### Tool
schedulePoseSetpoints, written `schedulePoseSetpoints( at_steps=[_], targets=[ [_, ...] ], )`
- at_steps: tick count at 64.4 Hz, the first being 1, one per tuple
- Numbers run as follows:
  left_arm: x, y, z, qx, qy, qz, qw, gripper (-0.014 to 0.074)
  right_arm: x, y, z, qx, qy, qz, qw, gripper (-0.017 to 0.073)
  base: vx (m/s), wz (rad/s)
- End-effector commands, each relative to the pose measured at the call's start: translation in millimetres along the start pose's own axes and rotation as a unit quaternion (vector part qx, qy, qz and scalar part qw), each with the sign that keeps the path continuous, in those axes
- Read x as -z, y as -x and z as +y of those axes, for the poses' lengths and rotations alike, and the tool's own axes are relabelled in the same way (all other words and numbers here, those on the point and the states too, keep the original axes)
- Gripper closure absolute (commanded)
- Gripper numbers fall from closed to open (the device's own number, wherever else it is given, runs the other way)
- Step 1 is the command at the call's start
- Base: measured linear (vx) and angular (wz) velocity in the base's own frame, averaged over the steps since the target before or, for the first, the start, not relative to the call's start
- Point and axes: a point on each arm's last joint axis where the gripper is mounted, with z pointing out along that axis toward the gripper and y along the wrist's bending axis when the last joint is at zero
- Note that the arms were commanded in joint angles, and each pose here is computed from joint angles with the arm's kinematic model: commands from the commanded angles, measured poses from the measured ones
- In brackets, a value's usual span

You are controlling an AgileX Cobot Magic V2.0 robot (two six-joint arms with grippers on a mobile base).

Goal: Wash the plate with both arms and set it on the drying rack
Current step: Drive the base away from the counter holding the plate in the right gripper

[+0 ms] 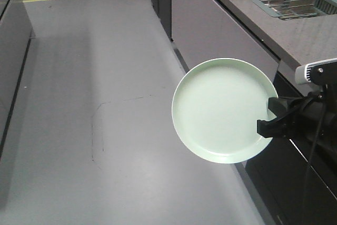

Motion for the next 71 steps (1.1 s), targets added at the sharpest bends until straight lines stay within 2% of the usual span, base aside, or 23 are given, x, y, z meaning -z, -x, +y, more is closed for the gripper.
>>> schedulePoseSetpoints(
  at_steps=[1, 33, 71],
  targets=[
    [0.3, 2.2, -0.2, 0.005, -0.002, -0.036, 0.999, 0.0599, 7.1, 17.7, -2.8, 0.001, -0.015, -0.058, 0.998, 0.0568, -0.05, 0.35],
    [0.3, 2.2, -0.2, 0.005, -0.002, -0.036, 0.999, 0.0599, 7.1, 17.7, -2.8, 0.001, -0.015, -0.058, 0.998, 0.0568, -0.03, 0.27],
    [0.3, 2.2, -0.2, 0.005, -0.002, -0.036, 0.999, 0.0599, 7.1, 17.7, -2.8, 0.001, -0.015, -0.058, 0.998, 0.0568, -0.01, 0.13]
  ],
)
